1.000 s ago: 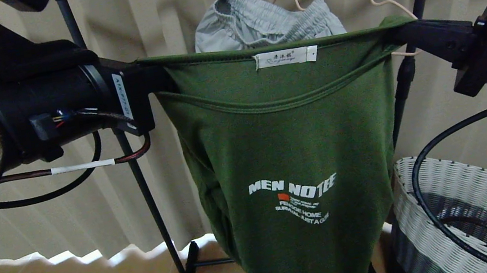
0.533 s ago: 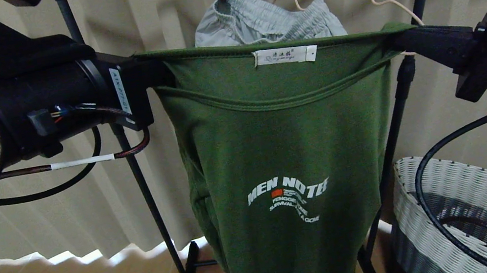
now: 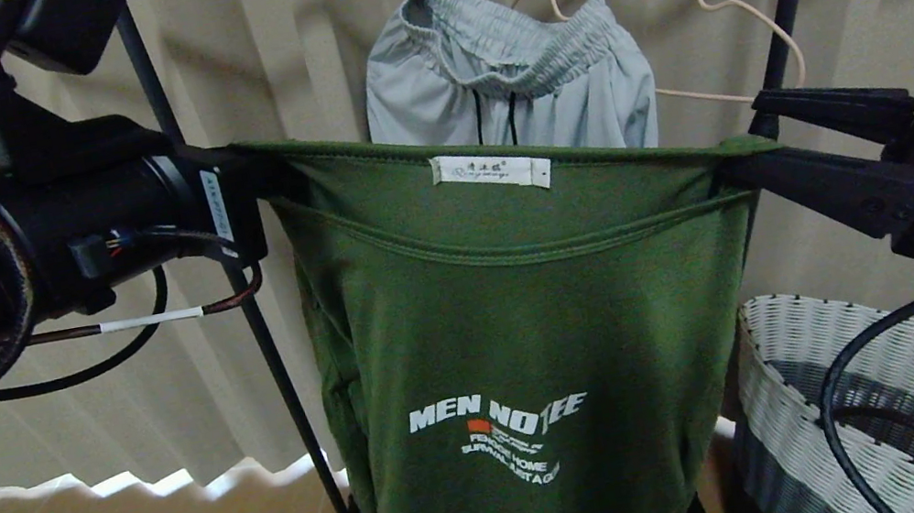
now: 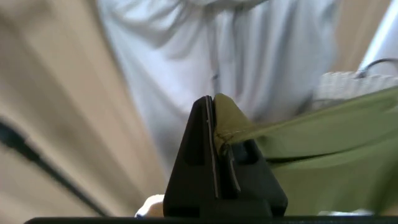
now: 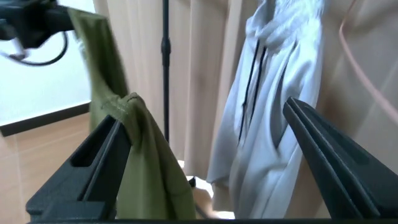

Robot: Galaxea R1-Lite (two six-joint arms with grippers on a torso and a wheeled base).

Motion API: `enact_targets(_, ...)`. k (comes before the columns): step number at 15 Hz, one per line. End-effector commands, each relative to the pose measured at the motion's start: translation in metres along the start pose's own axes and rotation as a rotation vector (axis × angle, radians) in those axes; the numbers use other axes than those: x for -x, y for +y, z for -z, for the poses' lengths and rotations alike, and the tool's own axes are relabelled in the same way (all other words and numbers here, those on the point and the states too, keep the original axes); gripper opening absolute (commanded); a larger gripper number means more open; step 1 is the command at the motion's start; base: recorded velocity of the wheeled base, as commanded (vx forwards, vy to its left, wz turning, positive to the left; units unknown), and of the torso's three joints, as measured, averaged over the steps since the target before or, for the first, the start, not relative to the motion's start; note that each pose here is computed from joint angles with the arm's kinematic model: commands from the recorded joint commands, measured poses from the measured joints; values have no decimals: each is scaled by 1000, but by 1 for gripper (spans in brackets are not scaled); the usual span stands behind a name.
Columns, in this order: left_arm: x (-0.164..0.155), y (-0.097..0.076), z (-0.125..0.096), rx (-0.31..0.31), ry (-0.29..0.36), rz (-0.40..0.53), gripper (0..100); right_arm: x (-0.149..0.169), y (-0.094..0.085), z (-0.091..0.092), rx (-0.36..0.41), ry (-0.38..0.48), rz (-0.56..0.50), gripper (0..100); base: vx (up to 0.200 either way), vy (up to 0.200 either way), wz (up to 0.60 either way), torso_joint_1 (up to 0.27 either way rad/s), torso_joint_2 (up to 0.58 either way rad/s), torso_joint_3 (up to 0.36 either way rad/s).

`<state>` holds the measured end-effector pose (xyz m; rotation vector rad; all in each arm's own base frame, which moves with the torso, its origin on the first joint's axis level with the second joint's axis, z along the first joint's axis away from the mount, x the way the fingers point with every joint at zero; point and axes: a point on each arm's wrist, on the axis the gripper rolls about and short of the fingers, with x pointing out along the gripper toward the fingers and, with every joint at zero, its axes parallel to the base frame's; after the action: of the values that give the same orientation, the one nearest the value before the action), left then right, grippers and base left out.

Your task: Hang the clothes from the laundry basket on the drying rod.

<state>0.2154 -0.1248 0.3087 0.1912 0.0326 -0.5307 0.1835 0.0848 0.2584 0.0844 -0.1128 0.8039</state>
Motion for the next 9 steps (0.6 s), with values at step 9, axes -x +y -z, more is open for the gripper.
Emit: enact_targets(9, 6, 20, 53, 10, 138, -129, 0, 42, 14, 17, 19, 24, 20, 100, 0, 0, 0, 0, 0, 0)
